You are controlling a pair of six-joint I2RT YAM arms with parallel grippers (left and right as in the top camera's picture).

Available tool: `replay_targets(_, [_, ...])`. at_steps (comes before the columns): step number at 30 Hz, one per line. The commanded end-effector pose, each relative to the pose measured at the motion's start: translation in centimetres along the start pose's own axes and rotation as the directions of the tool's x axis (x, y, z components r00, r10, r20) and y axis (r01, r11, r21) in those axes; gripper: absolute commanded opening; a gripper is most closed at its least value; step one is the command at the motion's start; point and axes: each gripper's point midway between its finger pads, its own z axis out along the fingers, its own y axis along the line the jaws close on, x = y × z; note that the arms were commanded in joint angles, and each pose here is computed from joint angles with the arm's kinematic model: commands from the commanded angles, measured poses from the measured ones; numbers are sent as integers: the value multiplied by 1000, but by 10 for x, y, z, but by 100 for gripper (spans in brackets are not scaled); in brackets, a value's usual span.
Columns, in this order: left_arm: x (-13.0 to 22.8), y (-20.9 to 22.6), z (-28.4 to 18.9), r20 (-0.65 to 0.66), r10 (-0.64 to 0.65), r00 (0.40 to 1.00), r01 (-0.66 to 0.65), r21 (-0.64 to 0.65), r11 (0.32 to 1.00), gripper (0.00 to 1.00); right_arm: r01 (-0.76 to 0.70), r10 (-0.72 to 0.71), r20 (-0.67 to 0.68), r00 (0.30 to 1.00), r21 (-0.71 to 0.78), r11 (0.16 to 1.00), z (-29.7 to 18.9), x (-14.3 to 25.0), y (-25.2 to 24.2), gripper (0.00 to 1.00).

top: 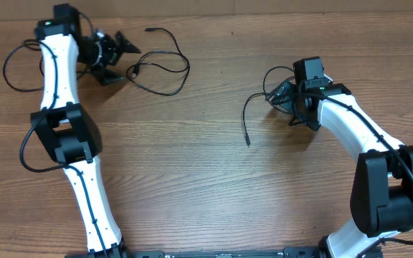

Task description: Untangle cables

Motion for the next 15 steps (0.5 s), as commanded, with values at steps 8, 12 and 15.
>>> replay_targets(8, [26,-63,21,37,195,980,-195,-7,981,100,1,-1,8,1000,-12,1000,-3,-2,3,100])
replay_targets(12, [30,-93,0,165,311,936,-294,-117,949,100,1,-1,8,1000,-12,1000,-3,-2,3,100])
replay_targets(15, [29,-106,-27,284,384,878,-313,-264,912,100,1,-1,9,1000,-12,1000,-3,-2,4,100])
